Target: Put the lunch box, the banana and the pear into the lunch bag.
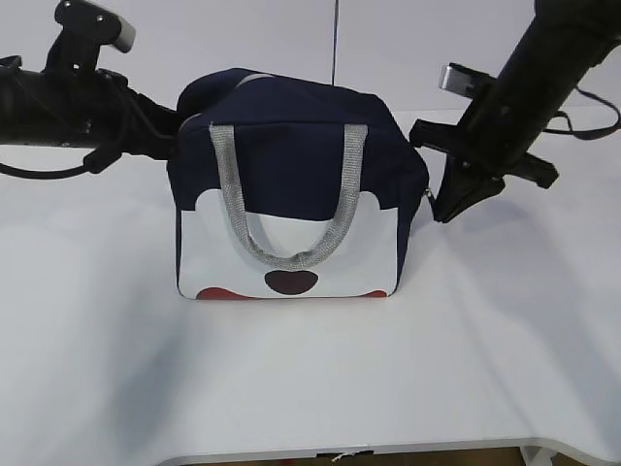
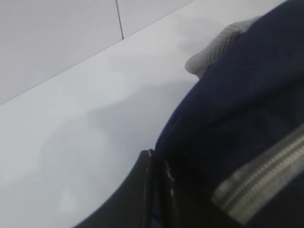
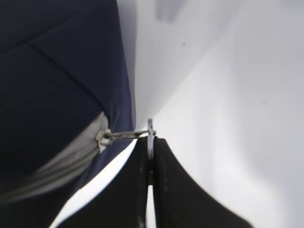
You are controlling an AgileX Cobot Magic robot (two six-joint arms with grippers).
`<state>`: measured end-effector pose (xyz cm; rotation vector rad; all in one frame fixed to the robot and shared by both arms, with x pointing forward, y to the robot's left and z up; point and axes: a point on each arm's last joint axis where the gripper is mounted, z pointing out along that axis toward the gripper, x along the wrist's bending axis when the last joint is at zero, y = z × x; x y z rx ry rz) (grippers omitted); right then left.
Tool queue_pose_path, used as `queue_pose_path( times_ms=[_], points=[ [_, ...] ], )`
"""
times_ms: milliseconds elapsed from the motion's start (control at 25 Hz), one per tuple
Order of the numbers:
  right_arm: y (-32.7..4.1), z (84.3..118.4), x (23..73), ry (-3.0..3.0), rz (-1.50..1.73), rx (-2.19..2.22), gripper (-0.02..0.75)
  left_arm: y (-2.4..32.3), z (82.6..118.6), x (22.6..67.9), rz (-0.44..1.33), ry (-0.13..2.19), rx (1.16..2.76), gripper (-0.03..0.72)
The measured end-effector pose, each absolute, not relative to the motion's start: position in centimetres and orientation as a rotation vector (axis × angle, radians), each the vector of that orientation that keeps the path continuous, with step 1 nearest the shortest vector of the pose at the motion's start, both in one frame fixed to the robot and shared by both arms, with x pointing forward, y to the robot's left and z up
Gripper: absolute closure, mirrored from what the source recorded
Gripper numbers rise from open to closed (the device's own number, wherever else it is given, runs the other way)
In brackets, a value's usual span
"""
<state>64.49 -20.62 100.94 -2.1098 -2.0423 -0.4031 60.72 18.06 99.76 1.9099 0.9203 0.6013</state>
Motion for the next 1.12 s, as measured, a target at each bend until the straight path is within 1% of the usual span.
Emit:
queue_pose_path(
  times_ms=[120, 280, 600, 640, 720, 800, 920, 1000, 1120],
  points=[
    [-20.0, 99.5, 64.9, -2.009, -0.421, -2.042, 0.72, 18.5, 99.8, 60.9, 0.609, 0.93, 1.907, 0.708],
    [-19.6, 98.4, 65.2, -2.021, -0.432, -1.976, 0.72, 18.7, 99.8, 60.9, 0.613, 0.937, 1.905, 0.708],
    [-19.8, 98.7, 65.3, -2.082, -0.435, -1.955, 0.711, 18.7, 99.8, 60.9, 0.603, 0.928, 1.9, 0.708],
    [-19.9, 99.0, 65.3, -2.093, -0.439, -1.957, 0.691, 18.7, 99.8, 60.9, 0.6, 0.924, 1.899, 0.708],
    [-20.0, 99.2, 65.4, -2.111, -0.439, -1.958, 0.617, 18.7, 99.8, 60.9, 0.601, 0.926, 1.898, 0.708],
    [-20.1, 99.6, 65.6, -2.124, -0.446, -1.961, 0.512, 18.8, 99.8, 60.9, 0.602, 0.927, 1.898, 0.708],
    [-20.0, 100.3, 65.9, -2.143, -0.484, -1.95, 0.389, 18.9, 99.8, 61.0, 0.602, 0.931, 1.898, 0.708],
    [-19.9, 100.9, 66.0, -2.155, -0.516, -1.941, 0.357, 18.9, 99.8, 61.0, 0.602, 0.931, 1.898, 0.708],
    [-19.9, 101.9, 66.0, -2.197, -0.554, -1.914, 0.341, 18.9, 99.8, 61.0, 0.602, 0.931, 1.898, 0.708]
  ],
)
